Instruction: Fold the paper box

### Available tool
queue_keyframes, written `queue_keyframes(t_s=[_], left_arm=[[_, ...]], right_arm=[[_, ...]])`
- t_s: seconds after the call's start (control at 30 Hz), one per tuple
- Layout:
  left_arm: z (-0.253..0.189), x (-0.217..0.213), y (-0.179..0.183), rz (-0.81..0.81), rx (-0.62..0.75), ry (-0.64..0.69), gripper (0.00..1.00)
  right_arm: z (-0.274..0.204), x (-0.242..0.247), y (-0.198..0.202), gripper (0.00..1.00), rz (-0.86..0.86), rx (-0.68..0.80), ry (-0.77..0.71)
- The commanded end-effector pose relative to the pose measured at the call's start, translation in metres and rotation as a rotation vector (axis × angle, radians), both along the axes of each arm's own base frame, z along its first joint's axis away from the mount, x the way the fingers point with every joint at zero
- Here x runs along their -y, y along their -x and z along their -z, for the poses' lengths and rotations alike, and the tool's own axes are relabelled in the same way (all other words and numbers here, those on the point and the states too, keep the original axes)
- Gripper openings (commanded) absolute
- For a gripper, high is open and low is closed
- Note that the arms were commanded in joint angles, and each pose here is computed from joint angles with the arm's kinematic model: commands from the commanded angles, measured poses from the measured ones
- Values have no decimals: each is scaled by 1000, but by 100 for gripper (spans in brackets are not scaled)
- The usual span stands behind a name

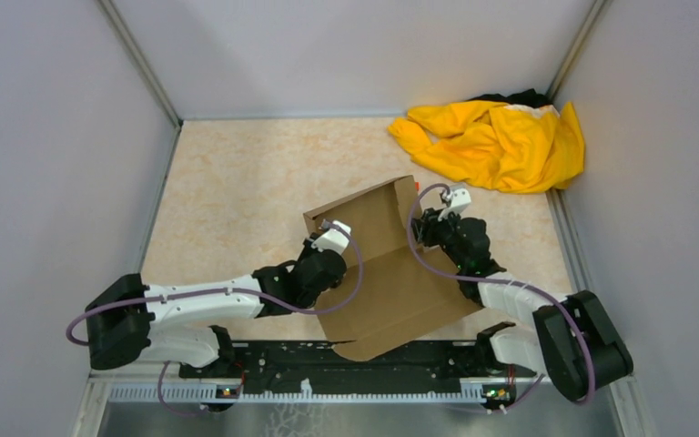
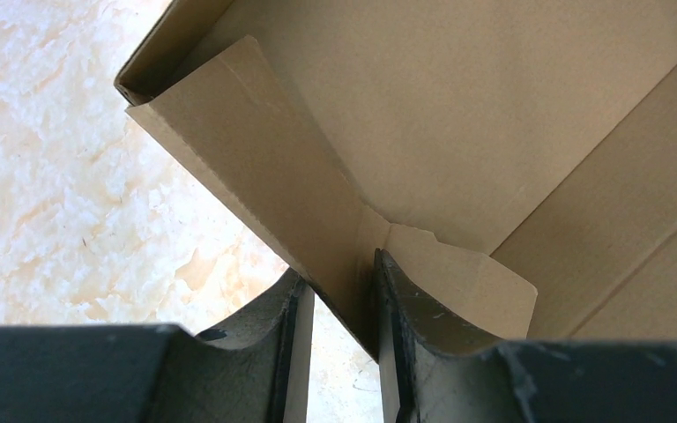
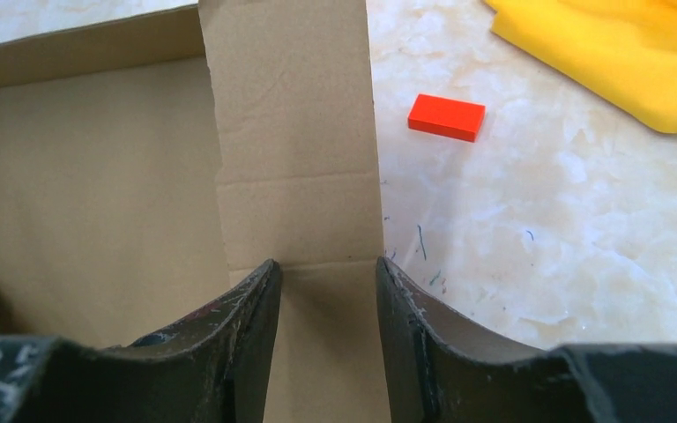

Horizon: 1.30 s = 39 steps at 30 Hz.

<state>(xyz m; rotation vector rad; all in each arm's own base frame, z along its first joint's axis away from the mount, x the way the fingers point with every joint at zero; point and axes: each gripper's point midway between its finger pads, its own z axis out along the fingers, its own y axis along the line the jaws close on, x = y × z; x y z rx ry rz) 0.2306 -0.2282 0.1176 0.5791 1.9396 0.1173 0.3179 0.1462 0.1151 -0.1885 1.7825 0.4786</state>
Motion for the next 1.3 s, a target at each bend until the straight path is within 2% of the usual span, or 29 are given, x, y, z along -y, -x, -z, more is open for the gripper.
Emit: queue_keyframes(t_s=[0.0, 0.3, 0.5, 0.6, 0.7, 0.9, 1.03, 1.27], left_arm=[[13, 6, 9, 75, -36, -55, 35], [18, 7, 9, 83, -37, -69, 35], [16, 8, 10, 92, -38, -58, 36], [15, 8, 10, 97, -37, -51, 36], [14, 7, 11, 100, -36, -51, 36], [13, 9, 11, 111, -38, -45, 36], [13, 9, 11, 111, -39, -46, 36], [14, 9, 12, 115, -39, -48, 36]], right_arm=[[4, -18, -4, 43, -92, -42, -21], [11, -36, -9, 43, -250, -92, -49], [12, -38, -17, 43, -399, -159, -138], [12, -46, -18, 48, -474, -180, -158], [18, -47, -21, 52, -487, -213, -150], [27, -51, -26, 53, -515, -268, -148], [32, -53, -31, 47, -516, -294, -139], [39, -53, -40, 45, -472, -319, -105]])
